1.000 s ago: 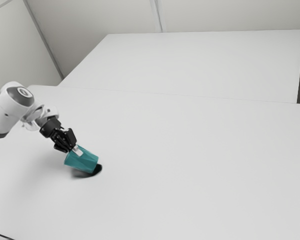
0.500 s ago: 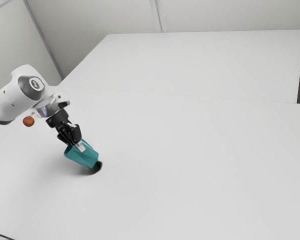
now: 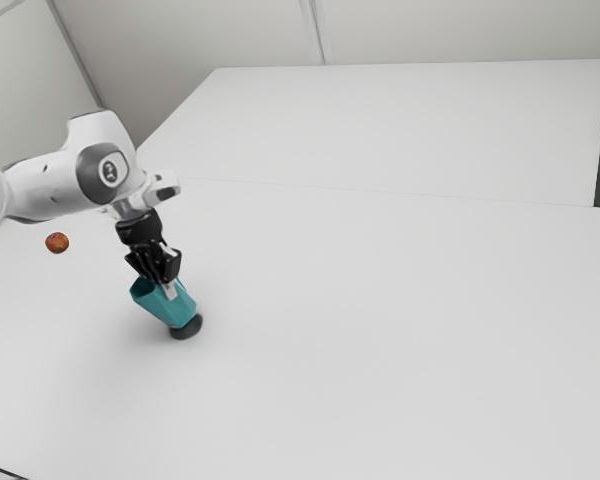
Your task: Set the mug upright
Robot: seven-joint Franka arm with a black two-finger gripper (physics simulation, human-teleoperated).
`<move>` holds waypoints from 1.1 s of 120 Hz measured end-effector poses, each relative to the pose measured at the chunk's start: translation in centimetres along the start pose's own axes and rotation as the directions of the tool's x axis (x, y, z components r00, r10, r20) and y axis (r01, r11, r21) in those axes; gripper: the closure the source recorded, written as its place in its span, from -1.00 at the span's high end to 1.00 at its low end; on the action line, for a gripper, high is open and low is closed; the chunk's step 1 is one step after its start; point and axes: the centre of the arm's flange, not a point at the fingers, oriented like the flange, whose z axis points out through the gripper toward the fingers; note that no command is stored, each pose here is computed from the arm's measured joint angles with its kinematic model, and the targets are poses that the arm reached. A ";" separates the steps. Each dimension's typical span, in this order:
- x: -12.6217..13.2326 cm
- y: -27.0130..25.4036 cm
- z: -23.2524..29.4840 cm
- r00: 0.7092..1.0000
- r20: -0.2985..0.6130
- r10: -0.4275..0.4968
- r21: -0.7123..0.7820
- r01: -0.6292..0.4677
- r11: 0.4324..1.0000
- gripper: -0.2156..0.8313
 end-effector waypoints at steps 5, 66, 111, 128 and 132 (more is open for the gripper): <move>-0.1 0.3 0.1 1.000 0.011 -0.010 0.018 0.009 1.000 -0.91; 0.4 2.4 0.0 0.989 0.103 -0.103 0.177 0.084 0.981 -0.91; 1.6 1.8 2.9 0.965 0.211 -0.157 0.192 0.116 0.975 -0.91; 1.7 1.6 3.9 0.958 0.233 -0.169 0.195 0.125 0.973 -0.91; 1.7 1.6 4.0 0.957 0.235 -0.171 0.197 0.125 0.972 -0.91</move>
